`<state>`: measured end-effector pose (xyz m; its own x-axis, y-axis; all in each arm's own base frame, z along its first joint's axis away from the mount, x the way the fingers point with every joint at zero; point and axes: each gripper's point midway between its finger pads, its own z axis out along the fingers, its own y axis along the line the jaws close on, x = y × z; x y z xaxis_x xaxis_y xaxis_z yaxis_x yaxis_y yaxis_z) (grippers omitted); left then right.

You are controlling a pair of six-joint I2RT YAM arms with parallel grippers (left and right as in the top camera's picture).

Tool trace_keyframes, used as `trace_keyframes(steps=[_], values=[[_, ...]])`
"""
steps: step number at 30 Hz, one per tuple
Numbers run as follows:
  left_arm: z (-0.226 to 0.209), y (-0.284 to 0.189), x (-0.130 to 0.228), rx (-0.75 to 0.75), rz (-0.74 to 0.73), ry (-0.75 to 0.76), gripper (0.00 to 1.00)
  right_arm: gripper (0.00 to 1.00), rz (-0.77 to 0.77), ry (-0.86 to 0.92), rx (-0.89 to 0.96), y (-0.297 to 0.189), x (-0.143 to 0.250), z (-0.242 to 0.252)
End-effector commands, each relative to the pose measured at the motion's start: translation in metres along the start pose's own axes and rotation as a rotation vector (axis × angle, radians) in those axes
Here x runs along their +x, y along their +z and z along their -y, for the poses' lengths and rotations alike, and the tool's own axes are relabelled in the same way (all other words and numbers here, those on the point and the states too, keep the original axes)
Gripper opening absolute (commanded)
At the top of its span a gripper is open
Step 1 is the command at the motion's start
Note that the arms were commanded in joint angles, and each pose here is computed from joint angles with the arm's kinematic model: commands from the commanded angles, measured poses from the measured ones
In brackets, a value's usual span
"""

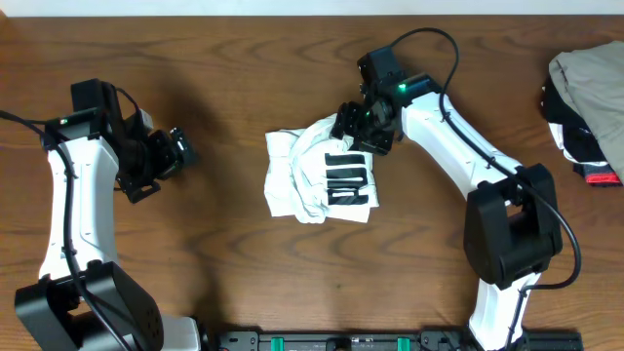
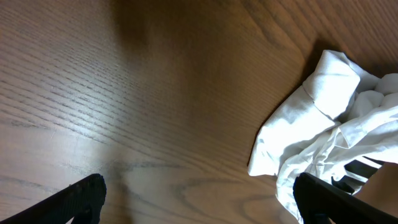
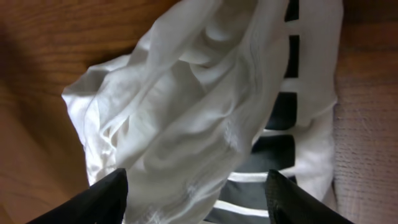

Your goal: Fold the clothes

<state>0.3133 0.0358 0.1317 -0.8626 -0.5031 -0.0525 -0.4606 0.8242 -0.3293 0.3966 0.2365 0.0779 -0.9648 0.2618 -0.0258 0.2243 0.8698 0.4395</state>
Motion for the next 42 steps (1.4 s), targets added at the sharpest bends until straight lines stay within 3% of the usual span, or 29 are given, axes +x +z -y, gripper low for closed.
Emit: trace_keyframes(steps=[1,4,10,12,16,19,35,38,42], values=[[0.003,-0.003,-0.002,0.011,0.007,-0.005,0.98,0.6,-0.022,0.038,-0.004,0.009,0.003,0.0],[0.003,-0.003,-0.002,0.011,0.007,-0.005,0.98,0.53,-0.018,0.024,-0.012,0.01,0.004,-0.005],[0.003,-0.003,-0.002,0.011,0.007,-0.005,0.98,0.53,-0.003,-0.013,-0.041,0.017,0.009,-0.022],[0.003,-0.003,-0.002,0.011,0.007,-0.005,0.98,0.48,0.0,-0.014,-0.048,0.02,0.009,-0.026],[0.003,-0.003,-0.002,0.011,0.007,-0.005,0.98,0.27,0.01,-0.025,-0.065,0.023,0.009,-0.033],[0.003,-0.003,-0.002,0.011,0.007,-0.005,0.98,0.01,0.028,-0.029,-0.089,0.023,0.007,-0.041],[0.003,-0.003,-0.002,0.011,0.007,-0.005,0.98,0.02,0.152,-0.069,-0.331,0.024,0.006,-0.128],[0.003,-0.003,-0.002,0.011,0.007,-0.005,0.98,0.08,0.134,-0.063,-0.33,0.036,0.012,-0.13],[0.003,-0.003,-0.002,0.011,0.007,-0.005,0.98,0.02,0.092,-0.097,-0.347,0.054,0.025,-0.137]])
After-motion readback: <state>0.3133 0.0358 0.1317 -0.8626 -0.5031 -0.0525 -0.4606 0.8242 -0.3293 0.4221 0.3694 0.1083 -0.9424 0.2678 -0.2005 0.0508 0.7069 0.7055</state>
